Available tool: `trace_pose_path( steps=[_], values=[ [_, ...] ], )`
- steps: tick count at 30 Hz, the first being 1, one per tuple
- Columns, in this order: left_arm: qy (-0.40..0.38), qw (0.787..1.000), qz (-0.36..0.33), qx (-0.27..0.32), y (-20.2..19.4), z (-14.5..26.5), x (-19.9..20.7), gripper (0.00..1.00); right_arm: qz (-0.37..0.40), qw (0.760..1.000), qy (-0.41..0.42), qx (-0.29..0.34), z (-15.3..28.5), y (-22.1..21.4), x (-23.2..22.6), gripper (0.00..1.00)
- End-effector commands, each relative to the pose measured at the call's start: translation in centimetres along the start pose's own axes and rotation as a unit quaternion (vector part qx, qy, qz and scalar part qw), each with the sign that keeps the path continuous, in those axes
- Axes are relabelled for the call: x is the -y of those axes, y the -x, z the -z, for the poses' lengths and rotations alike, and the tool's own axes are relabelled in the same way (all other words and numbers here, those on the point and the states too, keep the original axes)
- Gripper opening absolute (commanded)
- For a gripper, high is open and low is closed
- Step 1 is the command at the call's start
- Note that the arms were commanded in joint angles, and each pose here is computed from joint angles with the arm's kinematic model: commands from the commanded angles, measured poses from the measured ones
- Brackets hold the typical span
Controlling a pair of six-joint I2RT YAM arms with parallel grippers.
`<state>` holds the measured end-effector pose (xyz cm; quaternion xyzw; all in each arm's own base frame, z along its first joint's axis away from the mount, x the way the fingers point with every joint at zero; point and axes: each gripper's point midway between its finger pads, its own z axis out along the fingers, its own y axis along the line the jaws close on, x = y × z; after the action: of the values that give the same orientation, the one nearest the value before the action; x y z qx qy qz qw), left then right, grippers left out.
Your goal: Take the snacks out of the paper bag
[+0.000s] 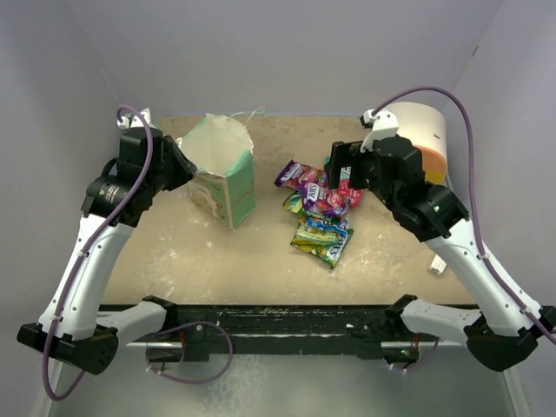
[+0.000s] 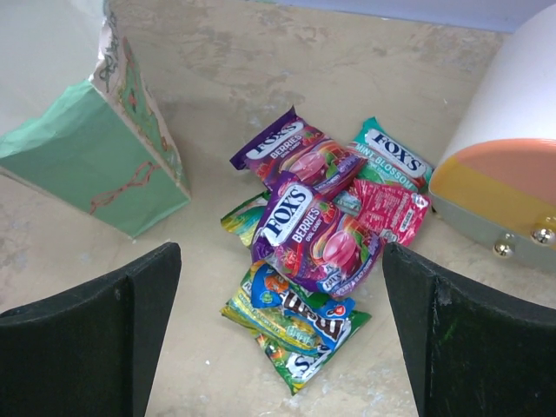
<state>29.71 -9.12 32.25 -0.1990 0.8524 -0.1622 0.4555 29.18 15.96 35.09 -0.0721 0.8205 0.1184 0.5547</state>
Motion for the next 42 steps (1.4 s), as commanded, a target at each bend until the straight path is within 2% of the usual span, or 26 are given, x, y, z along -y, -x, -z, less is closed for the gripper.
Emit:
trace_pose_path(
  steps=[1, 11, 12, 13, 14, 21, 27, 31, 34, 39, 42],
  values=[
    [0.023, 0.999, -0.015, 0.03, 1.2, 0.5, -1.1, 0.36, -0.017, 1.0, 0.013, 0.019, 1.5, 1.3, -0.2, 1.0],
    [0.042, 0.997, -0.022, 0.055, 2.3, 2.9, -2.2, 0.65, -0.007, 1.0, 0.009, 0.015, 1.5, 0.8, 0.1, 1.0],
    [0.044, 0.997, -0.024, 0.058, 2.4, 3.4, -2.4, 0.85, -0.007, 1.0, 0.008, 0.014, 1.5, 0.7, 0.1, 1.0],
    [0.044, 0.997, -0.026, 0.06, 2.6, 3.9, -2.4, 0.98, -0.007, 1.0, 0.008, 0.013, 1.4, 0.6, 0.1, 1.0],
    [0.045, 0.997, -0.028, 0.063, 2.8, 4.5, -2.5, 1.0, -0.008, 1.0, 0.007, 0.012, 1.3, 0.5, 0.1, 1.0],
    [0.043, 0.994, -0.018, 0.1, 4.0, 8.8, -3.4, 0.99, -0.014, 0.999, 0.012, -0.038, 0.8, -2.0, -0.3, 1.0],
    [-0.067, 0.987, -0.039, 0.138, 6.5, 9.3, 1.5, 0.99, 0.0, 0.995, -0.034, -0.091, 0.6, -5.0, 1.5, 1.0],
    [-0.122, 0.978, -0.086, 0.148, 8.4, 9.0, 4.9, 0.99, -0.019, 0.995, -0.077, -0.068, 1.4, -4.4, 3.1, 1.0],
    [-0.147, 0.969, -0.134, 0.149, 9.6, 9.2, 6.7, 0.99, -0.045, 0.988, -0.139, -0.044, 2.4, -3.5, 5.4, 1.0],
    [-0.183, 0.953, -0.199, 0.138, 10.6, 10.2, 8.9, 0.99, -0.085, 0.977, -0.193, -0.016, 5.3, -0.9, 7.4, 1.0],
    [-0.196, 0.947, -0.213, 0.141, 10.8, 11.6, 9.3, 0.99, -0.106, 0.973, -0.203, 0.009, 7.7, 1.2, 8.1, 1.0]
  ],
)
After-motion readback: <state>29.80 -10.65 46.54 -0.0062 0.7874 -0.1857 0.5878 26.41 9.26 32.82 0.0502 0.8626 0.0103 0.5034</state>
